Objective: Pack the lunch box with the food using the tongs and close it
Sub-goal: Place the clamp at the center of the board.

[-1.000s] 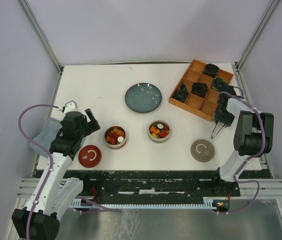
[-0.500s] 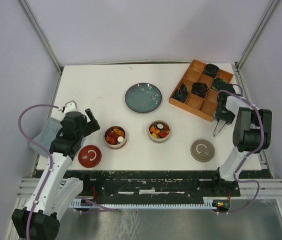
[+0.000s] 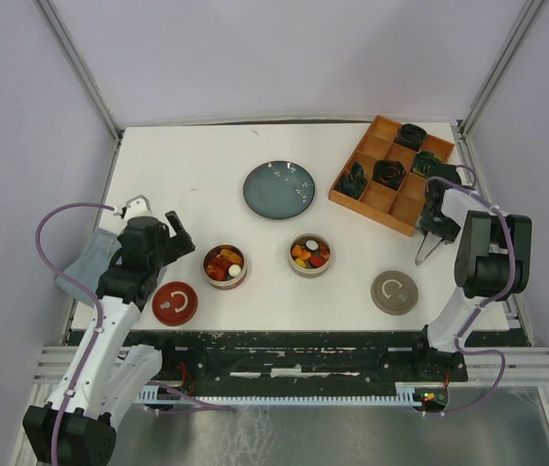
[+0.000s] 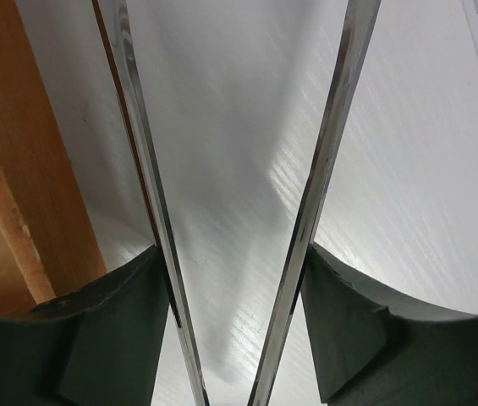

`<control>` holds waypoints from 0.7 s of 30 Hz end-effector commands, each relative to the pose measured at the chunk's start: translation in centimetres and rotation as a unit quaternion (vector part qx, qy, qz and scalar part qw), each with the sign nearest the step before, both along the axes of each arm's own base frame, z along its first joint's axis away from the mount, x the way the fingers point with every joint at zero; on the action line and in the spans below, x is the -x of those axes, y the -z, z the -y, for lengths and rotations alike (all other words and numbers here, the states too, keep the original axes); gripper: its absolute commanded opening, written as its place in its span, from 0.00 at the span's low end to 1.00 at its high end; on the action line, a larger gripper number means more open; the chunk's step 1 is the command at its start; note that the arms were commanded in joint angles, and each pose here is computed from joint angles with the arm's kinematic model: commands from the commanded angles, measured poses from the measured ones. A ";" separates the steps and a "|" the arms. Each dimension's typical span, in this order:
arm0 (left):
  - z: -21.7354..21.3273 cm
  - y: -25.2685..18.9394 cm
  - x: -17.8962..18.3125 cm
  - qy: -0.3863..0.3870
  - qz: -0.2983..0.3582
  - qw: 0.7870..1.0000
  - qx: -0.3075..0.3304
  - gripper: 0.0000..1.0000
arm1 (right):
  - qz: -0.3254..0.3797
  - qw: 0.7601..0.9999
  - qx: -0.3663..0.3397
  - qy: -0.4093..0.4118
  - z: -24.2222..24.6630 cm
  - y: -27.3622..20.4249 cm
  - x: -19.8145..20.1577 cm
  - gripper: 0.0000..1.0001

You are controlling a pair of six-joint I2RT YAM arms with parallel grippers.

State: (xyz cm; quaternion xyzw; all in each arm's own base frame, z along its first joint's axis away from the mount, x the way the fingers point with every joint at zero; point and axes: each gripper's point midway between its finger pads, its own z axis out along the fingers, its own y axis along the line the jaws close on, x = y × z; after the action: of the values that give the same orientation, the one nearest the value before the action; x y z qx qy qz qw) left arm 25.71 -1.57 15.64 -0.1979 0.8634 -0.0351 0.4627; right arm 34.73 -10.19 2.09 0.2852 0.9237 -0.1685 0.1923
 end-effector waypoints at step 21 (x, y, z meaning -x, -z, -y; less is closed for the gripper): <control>0.0 -1.4 -0.8 0.010 0.033 0.999 -0.007 0.99 | -0.034 0.999 -0.026 0.023 -1.4 1.0 5.0 0.73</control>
State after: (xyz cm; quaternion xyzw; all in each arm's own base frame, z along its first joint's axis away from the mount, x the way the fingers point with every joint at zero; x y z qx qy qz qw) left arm 25.69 -1.57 15.72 -0.1980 0.8626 -0.0356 0.4641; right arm 32.06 -8.73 1.84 0.3107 0.9205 -0.1395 0.1916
